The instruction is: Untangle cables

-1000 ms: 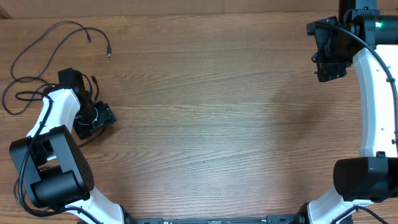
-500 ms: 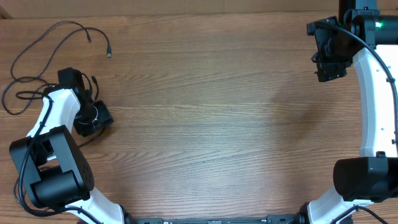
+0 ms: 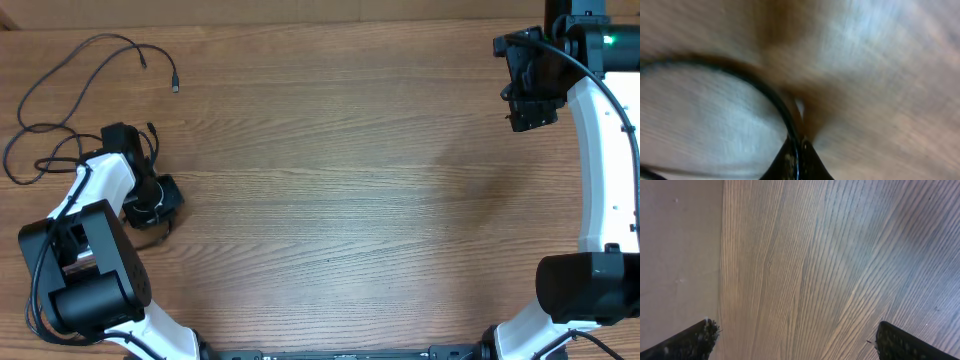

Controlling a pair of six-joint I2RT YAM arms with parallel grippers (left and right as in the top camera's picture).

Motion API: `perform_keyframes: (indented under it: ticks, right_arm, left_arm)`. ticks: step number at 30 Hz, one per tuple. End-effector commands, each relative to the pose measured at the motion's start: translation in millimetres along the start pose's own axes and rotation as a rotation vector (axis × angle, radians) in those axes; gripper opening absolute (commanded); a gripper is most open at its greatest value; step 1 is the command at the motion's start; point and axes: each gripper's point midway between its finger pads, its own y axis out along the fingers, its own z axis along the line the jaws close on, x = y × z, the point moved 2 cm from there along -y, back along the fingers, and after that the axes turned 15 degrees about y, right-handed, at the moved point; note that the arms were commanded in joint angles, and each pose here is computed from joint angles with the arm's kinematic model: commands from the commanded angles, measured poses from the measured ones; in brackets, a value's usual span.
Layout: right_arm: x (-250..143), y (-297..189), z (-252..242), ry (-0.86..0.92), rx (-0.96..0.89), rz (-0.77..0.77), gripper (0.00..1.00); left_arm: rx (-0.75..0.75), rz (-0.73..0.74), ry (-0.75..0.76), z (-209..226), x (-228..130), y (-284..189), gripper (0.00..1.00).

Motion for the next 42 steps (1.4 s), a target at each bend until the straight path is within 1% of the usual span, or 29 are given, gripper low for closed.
perform_keyframes:
  ticks: [1, 4, 5, 8, 13, 16, 21, 26, 30, 32, 34, 37, 38, 42]
  right_arm:
    - [2, -13, 1, -0.002, 0.032, -0.015, 1.0]
    - [2, -13, 1, -0.002, 0.032, -0.015, 1.0]
    - [2, -13, 1, -0.002, 0.032, -0.015, 1.0]
    - [2, -13, 1, -0.002, 0.032, -0.015, 1.0]
    - [2, -13, 1, -0.002, 0.032, -0.015, 1.0]
    - [2, -13, 1, -0.002, 0.032, -0.015, 1.0]
    - [2, -13, 1, -0.002, 0.032, -0.015, 1.0]
    - [2, -13, 1, -0.002, 0.032, -0.015, 1.0]
    - [2, -13, 1, -0.002, 0.032, -0.015, 1.0]
    - [2, -13, 1, -0.002, 0.032, -0.015, 1.0]
    - [2, -13, 1, -0.002, 0.032, -0.015, 1.0]
    - [2, -13, 1, -0.002, 0.032, -0.015, 1.0]
    - [2, -13, 1, -0.002, 0.032, -0.015, 1.0]
    - [2, -13, 1, -0.002, 0.032, -0.015, 1.0]
  left_arm:
    - [-0.011, 0.015, -0.028, -2, 5, -14, 0.04]
    - [-0.009, -0.01, -0.054, -2, 16, -37, 0.04]
    - [0.005, -0.035, -0.107, 0, 22, -51, 0.04]
    - [0.072, -0.06, -0.289, 12, 23, -69, 0.04]
    - [0.273, -0.05, -0.69, 44, -3, -89, 0.04]
    - [0.379, -0.04, -0.864, 62, -20, -94, 0.05]
    - [0.39, -0.032, -1.023, 82, -29, -95, 0.05]
    - [0.272, -0.052, -1.161, 106, -22, -88, 0.06]
    - [0.226, -0.13, -1.149, 124, -5, -87, 0.04]
    - [0.223, -0.143, -1.148, 127, -3, -87, 0.04]
    - [0.218, -0.144, -1.179, 129, -4, -87, 0.04]
    - [0.2, -0.214, -1.224, 142, 7, -88, 0.04]
    - [0.187, -0.269, -1.225, 151, 16, -90, 0.04]
    - [0.133, -0.373, -1.191, 167, 37, -96, 0.04]
